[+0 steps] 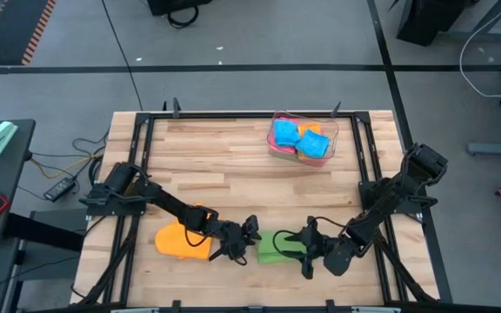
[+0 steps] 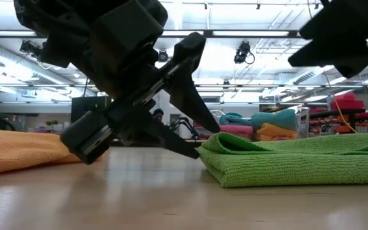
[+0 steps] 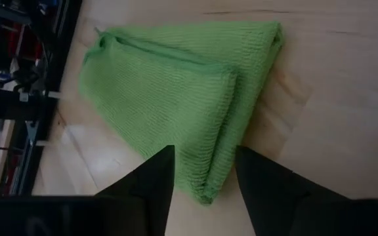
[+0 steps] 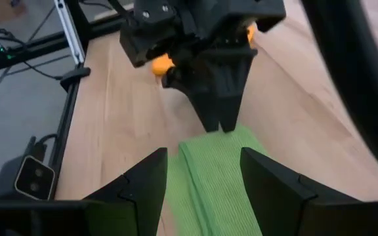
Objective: Fold microfiber towels
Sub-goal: Fold the green towel
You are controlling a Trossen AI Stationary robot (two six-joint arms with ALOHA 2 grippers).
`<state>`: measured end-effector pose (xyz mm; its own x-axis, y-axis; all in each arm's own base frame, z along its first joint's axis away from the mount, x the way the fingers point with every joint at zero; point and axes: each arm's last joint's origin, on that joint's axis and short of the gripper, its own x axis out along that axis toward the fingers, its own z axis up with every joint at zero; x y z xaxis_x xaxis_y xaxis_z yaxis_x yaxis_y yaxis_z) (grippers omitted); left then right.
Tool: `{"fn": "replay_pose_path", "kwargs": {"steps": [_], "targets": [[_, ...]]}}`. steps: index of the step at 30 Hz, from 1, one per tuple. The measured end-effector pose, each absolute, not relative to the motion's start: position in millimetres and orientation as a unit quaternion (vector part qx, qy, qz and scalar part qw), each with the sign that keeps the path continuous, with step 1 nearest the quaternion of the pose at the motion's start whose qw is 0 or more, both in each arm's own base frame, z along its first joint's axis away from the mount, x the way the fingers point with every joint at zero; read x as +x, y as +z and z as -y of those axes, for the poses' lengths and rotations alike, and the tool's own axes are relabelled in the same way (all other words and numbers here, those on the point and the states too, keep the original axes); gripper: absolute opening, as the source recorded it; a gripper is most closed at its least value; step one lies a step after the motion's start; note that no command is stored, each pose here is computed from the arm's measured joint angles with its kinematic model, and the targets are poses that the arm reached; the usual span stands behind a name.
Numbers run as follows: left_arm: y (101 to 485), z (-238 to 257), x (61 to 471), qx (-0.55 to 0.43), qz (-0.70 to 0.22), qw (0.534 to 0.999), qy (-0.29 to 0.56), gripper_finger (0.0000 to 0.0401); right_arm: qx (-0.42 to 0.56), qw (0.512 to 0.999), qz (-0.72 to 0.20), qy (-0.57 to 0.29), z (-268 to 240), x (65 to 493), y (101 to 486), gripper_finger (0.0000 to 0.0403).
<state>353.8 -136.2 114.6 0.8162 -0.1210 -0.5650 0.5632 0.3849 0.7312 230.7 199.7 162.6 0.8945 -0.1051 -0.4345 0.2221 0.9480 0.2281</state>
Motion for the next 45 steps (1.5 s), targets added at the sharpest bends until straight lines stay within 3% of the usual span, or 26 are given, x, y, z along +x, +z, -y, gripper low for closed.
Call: {"fn": "replay_pose_path", "kwargs": {"steps": [8, 16, 19, 24, 32, 37, 41, 45], "targets": [[104.9, 146.3, 362.3, 0.546, -0.176, 0.789, -0.22, 0.0136, 0.153, 0.959, -0.216, -0.096, -204.0, 232.8, 155.8, 0.0201], [107.1, 154.4, 372.9, 0.541, -0.192, 0.792, -0.206, 0.0119, 0.162, 0.96, -0.215, -0.077, -218.8, 222.2, 157.6, 0.0201], [107.6, 155.2, 374.6, 0.542, -0.212, 0.784, -0.217, 0.0092, 0.161, 0.962, -0.209, -0.075, -222.7, 219.4, 159.4, 0.0201], [110.3, 156.9, 378.5, 0.525, -0.265, 0.774, -0.233, 0.0015, 0.158, 0.963, -0.201, -0.082, -224.5, 216.7, 159.7, 0.0201], [136.6, 162.5, 394.2, 0.438, -0.333, 0.785, -0.282, 0.0009, 0.173, 0.959, -0.211, -0.073, -225.2, 216.4, 159.0, 0.0201], [160.2, 159.9, 405.3, 0.397, -0.353, 0.787, -0.313, 0.0008, 0.221, 0.931, -0.285, -0.056, -224.1, 211.4, 150.1, 0.0201], [175.2, 155.7, 412.4, 0.36, -0.352, 0.795, -0.337, 0.0009, 0.207, 0.914, -0.332, -0.105, -214.2, 203.5, 139.4, 0.0201], [181.9, 152.4, 416.2, 0.341, -0.348, 0.802, -0.344, 0.0009, 0.175, 0.923, -0.317, -0.134, -209.6, 201.8, 138.0, 0.0201]]}}
